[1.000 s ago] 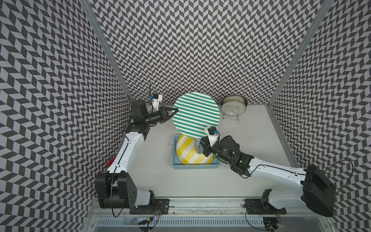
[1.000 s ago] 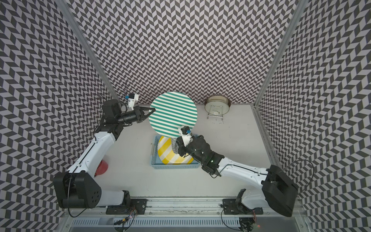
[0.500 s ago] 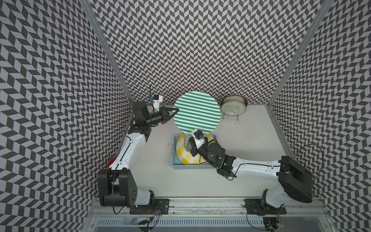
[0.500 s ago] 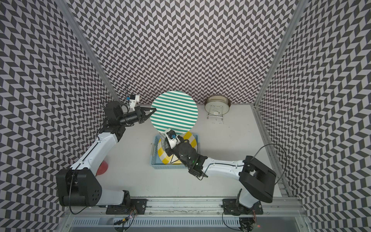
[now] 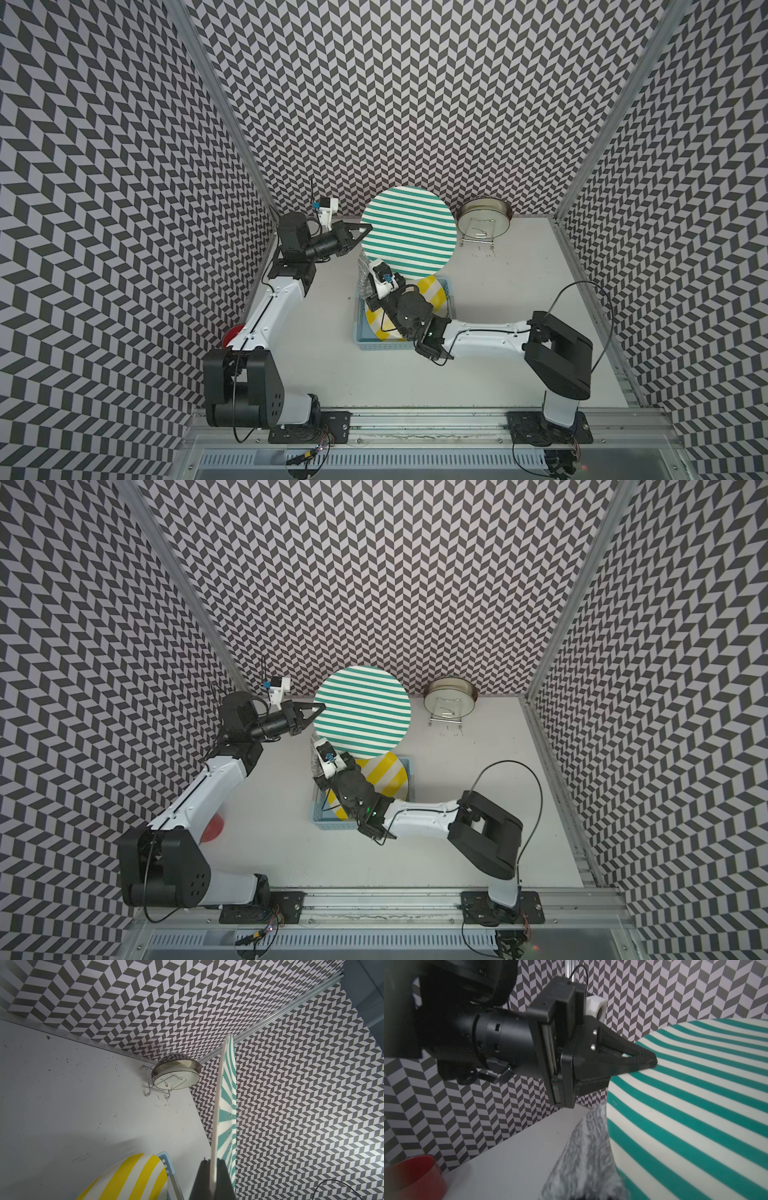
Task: Wipe the wet plate dry
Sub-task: Wipe the plate with towel, then place the towel at the center of the board.
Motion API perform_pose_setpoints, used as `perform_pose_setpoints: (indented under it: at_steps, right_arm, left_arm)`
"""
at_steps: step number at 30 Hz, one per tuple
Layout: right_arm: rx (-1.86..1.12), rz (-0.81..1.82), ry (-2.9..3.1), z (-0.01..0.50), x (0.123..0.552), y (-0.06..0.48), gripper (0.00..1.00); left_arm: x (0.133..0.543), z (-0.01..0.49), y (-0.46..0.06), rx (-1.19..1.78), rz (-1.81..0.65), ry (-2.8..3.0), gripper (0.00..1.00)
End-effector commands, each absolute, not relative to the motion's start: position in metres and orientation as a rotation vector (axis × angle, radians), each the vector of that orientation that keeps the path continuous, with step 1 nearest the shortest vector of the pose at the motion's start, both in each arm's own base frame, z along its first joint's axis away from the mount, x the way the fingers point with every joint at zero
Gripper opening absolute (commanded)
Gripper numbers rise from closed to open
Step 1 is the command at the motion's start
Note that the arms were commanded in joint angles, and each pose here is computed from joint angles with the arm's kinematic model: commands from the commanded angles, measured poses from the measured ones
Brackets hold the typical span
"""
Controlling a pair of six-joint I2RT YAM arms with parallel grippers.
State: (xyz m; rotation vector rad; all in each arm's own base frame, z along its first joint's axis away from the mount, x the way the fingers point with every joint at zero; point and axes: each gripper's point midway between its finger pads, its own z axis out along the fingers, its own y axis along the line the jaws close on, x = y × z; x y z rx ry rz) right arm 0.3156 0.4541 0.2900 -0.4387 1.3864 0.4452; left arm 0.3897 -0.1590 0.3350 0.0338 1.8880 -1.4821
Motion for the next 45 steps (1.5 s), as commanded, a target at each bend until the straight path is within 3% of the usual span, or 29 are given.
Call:
perform_pose_setpoints:
  at_steps: [1,13,20,27,31,37,45]
  right_arm:
    - [-0.125,0.554,1.103,0.401,0.318,0.420,0.00]
    - [-0.220,0.725,1.075,0.430,0.294,0.436,0.00]
    - [-0.235,0.918,1.148,0.440,0.260,0.398,0.00]
    - [-0.186,0.887,1.332,0.420,0.258,0.338,0.00]
    - [-0.014,0.796,1.520,0.380,0.283,0.269,0.00]
    - [0.312,0.430,1.878,0.276,0.316,0.149,0.00]
    - [0.526,0.167,2.177,0.136,0.300,0.084,0.00]
  left_arm:
    - [0.367,0.322,-0.171,0.151,-1.530,1.923,0.00]
    - [0.376,0.323,-0.166,0.144,-1.469,1.918,0.00]
    - [0.393,0.336,-0.155,0.187,-1.328,1.894,0.00]
    - [0.409,0.343,-0.142,0.190,-1.233,1.865,0.00]
    - [0.405,0.349,-0.143,0.243,-1.209,1.840,0.00]
    - [0.383,0.371,-0.147,0.380,-1.173,1.770,0.00]
    - [0.371,0.377,-0.148,0.420,-1.158,1.742,0.00]
